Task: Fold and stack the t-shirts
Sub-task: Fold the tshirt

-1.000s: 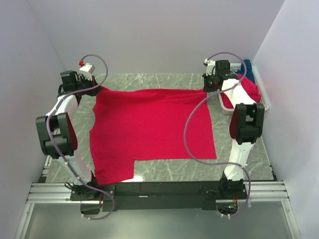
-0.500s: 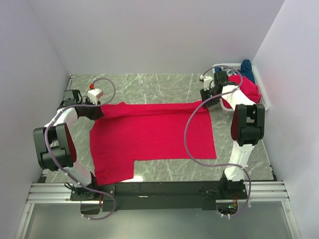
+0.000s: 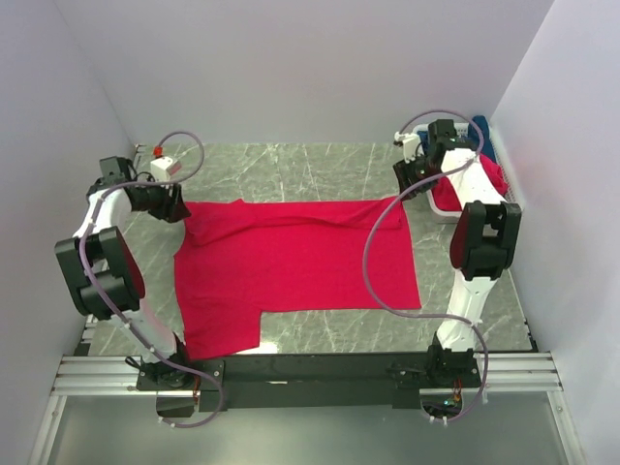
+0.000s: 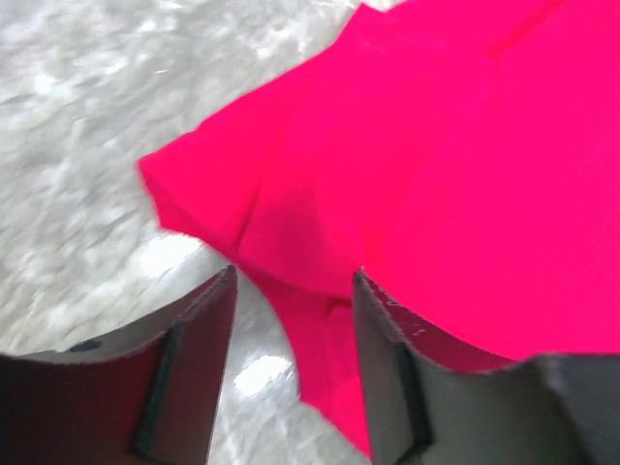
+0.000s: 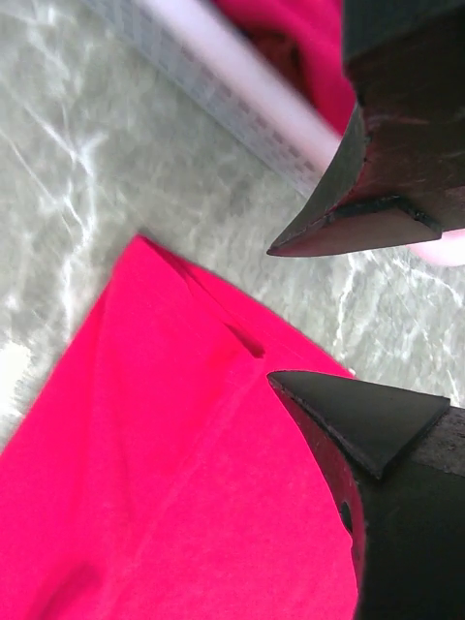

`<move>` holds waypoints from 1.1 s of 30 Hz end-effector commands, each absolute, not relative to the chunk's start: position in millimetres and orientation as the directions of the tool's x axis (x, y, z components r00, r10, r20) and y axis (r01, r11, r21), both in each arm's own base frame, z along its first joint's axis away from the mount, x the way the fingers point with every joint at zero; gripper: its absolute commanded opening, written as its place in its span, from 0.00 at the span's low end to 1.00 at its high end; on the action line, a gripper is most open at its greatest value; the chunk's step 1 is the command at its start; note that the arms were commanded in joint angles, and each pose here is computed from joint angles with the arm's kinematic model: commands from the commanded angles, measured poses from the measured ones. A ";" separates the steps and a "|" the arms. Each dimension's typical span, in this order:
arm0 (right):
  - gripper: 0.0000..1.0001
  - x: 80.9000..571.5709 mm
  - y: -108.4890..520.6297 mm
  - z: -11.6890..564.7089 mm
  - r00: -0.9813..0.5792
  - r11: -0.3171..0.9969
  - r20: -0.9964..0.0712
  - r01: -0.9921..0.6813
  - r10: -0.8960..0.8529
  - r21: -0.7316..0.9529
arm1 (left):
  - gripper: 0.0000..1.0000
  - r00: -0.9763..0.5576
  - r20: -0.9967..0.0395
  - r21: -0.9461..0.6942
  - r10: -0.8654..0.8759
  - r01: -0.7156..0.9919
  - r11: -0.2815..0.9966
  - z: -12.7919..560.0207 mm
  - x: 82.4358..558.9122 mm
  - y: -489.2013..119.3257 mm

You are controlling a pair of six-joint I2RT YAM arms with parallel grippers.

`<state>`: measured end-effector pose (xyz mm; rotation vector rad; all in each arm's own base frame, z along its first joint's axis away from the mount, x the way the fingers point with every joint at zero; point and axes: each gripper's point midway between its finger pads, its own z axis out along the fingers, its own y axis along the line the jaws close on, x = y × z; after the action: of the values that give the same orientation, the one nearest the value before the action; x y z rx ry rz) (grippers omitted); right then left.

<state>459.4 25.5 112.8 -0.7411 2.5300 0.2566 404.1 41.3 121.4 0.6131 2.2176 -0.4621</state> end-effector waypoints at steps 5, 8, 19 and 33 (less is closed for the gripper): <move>0.57 425.5 61.0 71.9 -0.692 0.727 -0.353 -0.685 -0.630 0.044 | 0.66 -0.640 -0.719 -0.174 0.271 0.544 0.821 104.9 423.4 7.9; 0.57 420.2 64.2 60.5 -0.669 0.704 -0.309 -0.710 -0.676 -0.004 | 0.67 -0.653 -0.706 -0.184 0.273 0.542 0.820 97.6 426.5 0.6; 0.55 432.1 60.2 38.6 -0.639 0.678 -0.251 -0.726 -0.727 -0.118 | 0.68 -0.684 -0.661 -0.174 0.309 0.540 0.824 74.8 424.0 -4.1; 0.17 431.2 59.8 39.4 -0.625 0.652 -0.212 -0.753 -0.751 -0.091 | 0.65 -0.697 -0.653 -0.180 0.298 0.525 0.832 71.2 428.1 -2.4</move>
<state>425.5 60.6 21.7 -1.2096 2.6727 0.0309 414.1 -1.8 57.2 0.5922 2.4243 -0.4958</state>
